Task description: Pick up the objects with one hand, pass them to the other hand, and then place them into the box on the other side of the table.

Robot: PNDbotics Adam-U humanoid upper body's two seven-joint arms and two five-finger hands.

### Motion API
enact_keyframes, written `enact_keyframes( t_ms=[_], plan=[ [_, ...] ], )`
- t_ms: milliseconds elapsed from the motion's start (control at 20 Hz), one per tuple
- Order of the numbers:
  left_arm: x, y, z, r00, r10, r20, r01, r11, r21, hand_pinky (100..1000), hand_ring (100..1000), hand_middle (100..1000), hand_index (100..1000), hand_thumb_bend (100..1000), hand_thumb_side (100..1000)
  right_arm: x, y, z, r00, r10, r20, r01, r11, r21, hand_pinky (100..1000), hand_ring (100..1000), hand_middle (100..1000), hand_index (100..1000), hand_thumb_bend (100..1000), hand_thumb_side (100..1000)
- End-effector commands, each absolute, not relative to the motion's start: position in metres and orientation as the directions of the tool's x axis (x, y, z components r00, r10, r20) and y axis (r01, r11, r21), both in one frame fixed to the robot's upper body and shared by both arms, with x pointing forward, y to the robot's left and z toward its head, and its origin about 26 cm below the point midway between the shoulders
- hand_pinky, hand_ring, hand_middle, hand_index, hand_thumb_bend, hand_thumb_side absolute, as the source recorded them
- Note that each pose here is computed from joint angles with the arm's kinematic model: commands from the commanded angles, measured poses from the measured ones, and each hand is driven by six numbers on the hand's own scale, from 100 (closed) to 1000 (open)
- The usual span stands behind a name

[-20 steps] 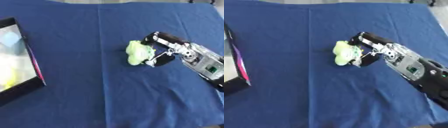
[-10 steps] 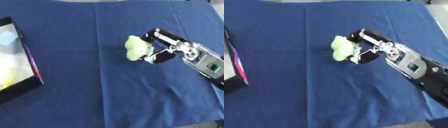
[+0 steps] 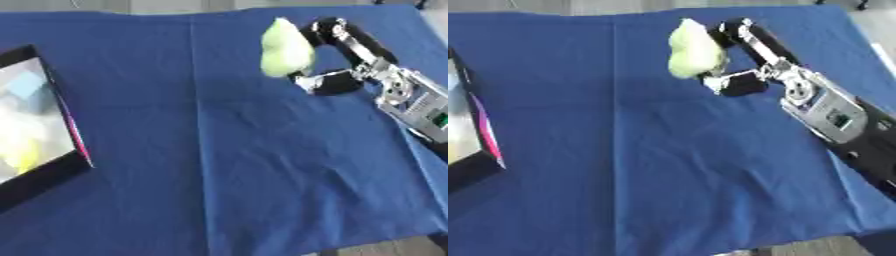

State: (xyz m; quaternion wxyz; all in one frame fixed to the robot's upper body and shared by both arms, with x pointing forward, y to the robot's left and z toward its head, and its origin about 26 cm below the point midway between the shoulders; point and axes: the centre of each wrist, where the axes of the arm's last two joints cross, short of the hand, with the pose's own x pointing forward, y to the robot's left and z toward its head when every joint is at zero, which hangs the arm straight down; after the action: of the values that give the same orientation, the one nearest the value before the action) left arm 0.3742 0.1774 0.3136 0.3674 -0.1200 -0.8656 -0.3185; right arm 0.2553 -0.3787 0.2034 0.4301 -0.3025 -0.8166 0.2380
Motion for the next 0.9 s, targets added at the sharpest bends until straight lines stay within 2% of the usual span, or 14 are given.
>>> enact_keyframes(
  t_ms=[50,250,400,800,900],
  plan=[
    [0.366,0.178,0.333,-0.749,0.003,0.662,0.412,0.785,0.463,1000,796,617,684,100,573,0.259,-0.371,0.21,-0.47,0.672,0.572,0.331,0.735,-0.592,651,546,473,555,100,100],
    [0.362,0.168,0.342,-0.782,0.019,0.623,0.403,0.777,0.483,1000,800,627,691,100,562,0.266,-0.355,0.208,-0.492,0.636,0.594,0.353,0.77,-0.532,633,540,476,560,100,100],
    [0.358,0.154,0.348,-0.811,0.001,0.585,0.394,0.739,0.546,1000,804,640,708,100,538,0.271,-0.344,0.209,-0.516,0.63,0.58,0.382,0.775,-0.503,631,537,481,566,100,100],
    [0.373,0.123,0.342,-0.819,-0.228,0.527,0.338,0.551,0.763,1000,809,667,754,100,474,0.279,-0.317,0.201,-0.515,0.618,0.593,0.361,0.785,-0.504,627,537,485,570,100,100],
    [0.38,0.119,0.337,-0.802,-0.3,0.517,0.334,0.493,0.803,1000,815,680,771,100,495,0.279,-0.311,0.197,-0.508,0.621,0.596,0.345,0.781,-0.52,626,537,485,571,100,100]
  ],
)
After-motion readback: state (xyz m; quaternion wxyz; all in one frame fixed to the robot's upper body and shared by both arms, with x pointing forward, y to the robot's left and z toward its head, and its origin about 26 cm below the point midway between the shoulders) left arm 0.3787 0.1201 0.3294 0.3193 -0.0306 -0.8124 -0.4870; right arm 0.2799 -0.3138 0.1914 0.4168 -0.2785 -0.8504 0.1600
